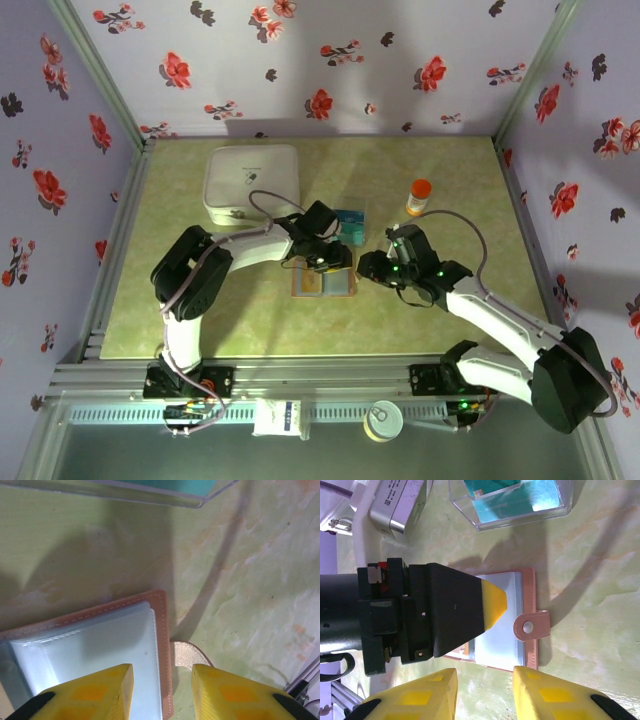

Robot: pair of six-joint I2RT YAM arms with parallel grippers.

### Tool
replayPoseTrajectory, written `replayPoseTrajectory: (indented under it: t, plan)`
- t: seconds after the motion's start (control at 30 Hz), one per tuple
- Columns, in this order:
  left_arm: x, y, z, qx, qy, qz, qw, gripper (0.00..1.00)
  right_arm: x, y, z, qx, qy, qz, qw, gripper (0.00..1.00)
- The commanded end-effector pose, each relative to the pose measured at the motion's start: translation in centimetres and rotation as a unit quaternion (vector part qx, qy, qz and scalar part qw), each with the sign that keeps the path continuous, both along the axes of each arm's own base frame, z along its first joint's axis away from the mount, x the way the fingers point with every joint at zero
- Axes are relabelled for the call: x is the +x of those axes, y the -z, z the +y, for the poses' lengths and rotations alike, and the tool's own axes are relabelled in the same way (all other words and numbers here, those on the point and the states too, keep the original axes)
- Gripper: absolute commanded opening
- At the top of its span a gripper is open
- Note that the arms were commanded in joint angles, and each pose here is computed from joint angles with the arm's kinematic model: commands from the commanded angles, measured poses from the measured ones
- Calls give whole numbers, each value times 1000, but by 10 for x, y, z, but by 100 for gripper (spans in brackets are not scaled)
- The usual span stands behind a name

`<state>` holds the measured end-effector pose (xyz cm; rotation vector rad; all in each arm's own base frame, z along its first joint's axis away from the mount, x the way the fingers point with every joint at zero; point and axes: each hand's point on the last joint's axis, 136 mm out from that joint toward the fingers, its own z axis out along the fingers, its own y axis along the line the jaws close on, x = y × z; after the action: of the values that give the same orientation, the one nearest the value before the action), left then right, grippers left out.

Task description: Take the credit cards out of the card holder

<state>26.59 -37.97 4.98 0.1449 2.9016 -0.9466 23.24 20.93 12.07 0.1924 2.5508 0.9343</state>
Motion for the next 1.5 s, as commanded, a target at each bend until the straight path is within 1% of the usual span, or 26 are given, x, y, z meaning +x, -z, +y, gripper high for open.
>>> replayPoseTrajectory:
  t: [0.0, 0.2, 0.3, 0.57, 0.9, 1.13, 1.27, 1.47]
  plan:
    - [-4, -2, -1, 4, 15, 2, 1000, 36, -1, 4, -6, -9, 6, 5, 1000, 35]
    - [-5, -9, 10, 9, 13, -6, 1000, 36, 4, 8, 5, 6, 0, 18, 1000, 34]
    - [-1, -12, 22, 13, 1, -15, 1000, 36, 9, 9, 16, 15, -7, 27, 1000, 33]
    - [0, -15, 62, 11, -38, -23, 999, 34, 18, 16, 47, 4, -38, 42, 998, 32]
    - [-3, -15, 101, 9, -75, -28, 997, 32, 28, 34, 93, -7, -77, 64, 995, 30]
    - [-5, -10, 115, 10, -79, -24, 997, 25, 28, 53, 112, -15, -91, 83, 992, 28]
    - [-6, -3, 121, 13, -80, -18, 997, 19, 29, 63, 117, -17, -92, 92, 991, 27]
    - [-6, 7, 116, 5, -73, -1, 997, 9, 29, 72, 120, -21, -93, 105, 990, 25]
